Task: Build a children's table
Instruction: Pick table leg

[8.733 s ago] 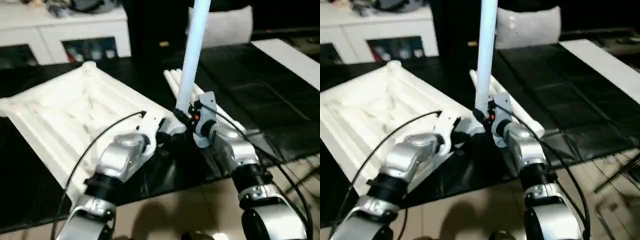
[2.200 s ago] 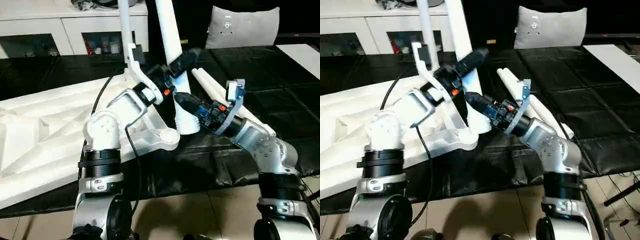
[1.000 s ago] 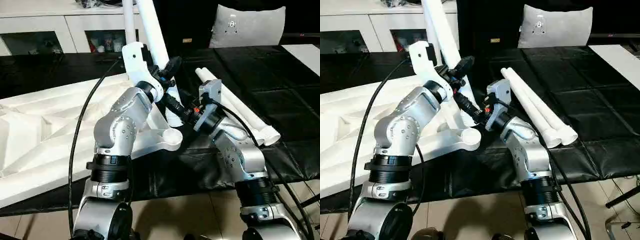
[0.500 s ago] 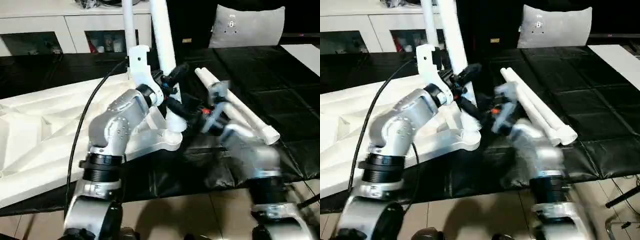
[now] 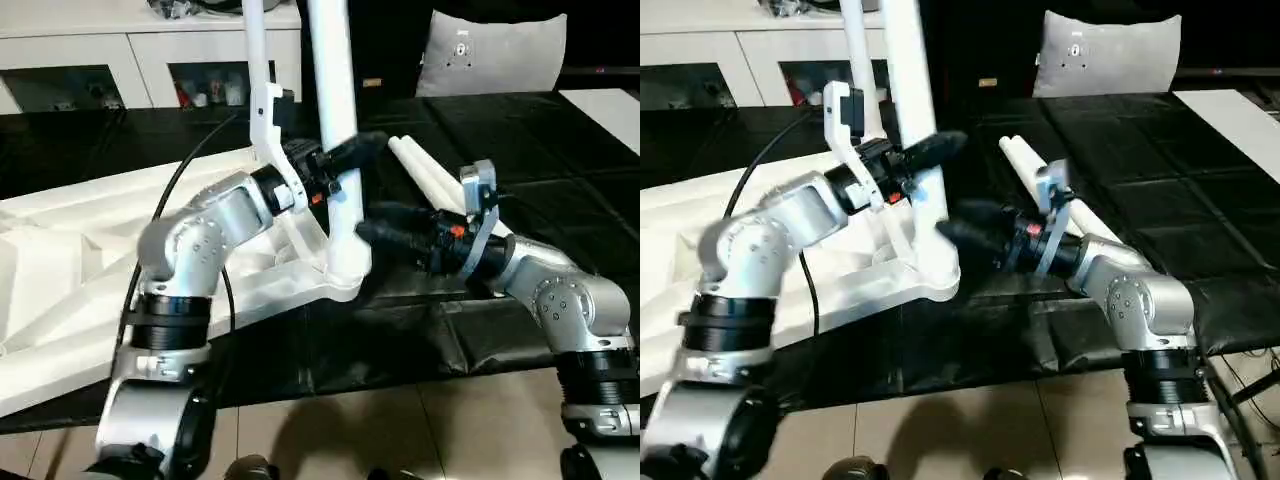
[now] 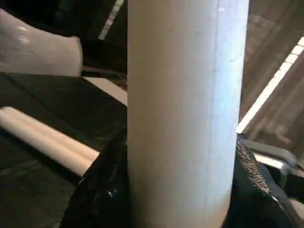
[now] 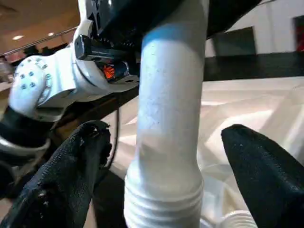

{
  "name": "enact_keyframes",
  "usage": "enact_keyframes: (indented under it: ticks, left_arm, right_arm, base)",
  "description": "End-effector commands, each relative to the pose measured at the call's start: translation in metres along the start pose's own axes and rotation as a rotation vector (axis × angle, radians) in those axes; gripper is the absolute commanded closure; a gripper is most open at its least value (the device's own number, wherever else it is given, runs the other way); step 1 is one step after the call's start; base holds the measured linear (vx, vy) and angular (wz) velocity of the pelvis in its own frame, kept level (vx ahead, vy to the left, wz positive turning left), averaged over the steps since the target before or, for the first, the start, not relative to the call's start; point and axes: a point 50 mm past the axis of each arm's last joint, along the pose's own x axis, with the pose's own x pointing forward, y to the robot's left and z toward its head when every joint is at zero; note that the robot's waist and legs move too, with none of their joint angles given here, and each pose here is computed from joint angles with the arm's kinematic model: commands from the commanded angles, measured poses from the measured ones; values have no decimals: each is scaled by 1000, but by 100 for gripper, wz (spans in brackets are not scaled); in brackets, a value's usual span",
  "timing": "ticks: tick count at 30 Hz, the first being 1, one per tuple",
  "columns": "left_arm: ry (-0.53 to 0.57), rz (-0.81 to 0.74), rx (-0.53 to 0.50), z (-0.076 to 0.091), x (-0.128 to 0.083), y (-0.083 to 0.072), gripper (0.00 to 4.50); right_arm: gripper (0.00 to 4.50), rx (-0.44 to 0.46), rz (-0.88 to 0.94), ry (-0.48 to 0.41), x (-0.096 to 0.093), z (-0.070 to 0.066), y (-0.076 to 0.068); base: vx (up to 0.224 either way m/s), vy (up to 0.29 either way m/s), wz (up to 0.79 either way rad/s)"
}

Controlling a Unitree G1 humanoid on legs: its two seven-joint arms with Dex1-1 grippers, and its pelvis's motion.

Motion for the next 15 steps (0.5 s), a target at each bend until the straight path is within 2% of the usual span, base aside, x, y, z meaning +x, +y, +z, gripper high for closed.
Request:
enact_keyframes:
  ticks: [1,3,7,9,11,15]
  left_arm:
    - [-6,-129,35,8,4,-18,260]
    - [3,-181,50,7,4,-24,260]
    - [9,-184,53,6,6,-25,260]
    - [8,-188,51,6,6,-24,260]
    - [8,-190,51,6,6,-24,260]
    - [10,-197,52,6,5,-24,260]
  right_arm:
    - [35,-7,52,11,4,4,6]
    - [51,2,80,16,6,4,8]
    - [68,20,105,26,6,2,10]
    - [106,28,111,32,6,0,10]
    - [111,29,113,33,6,0,11]
    - [156,37,117,36,7,-1,11]
  base:
    - [0,0,0]
    - [0,0,0]
    - [0,0,0]
    - [0,0,0]
    - [0,0,0]
    - [0,0,0]
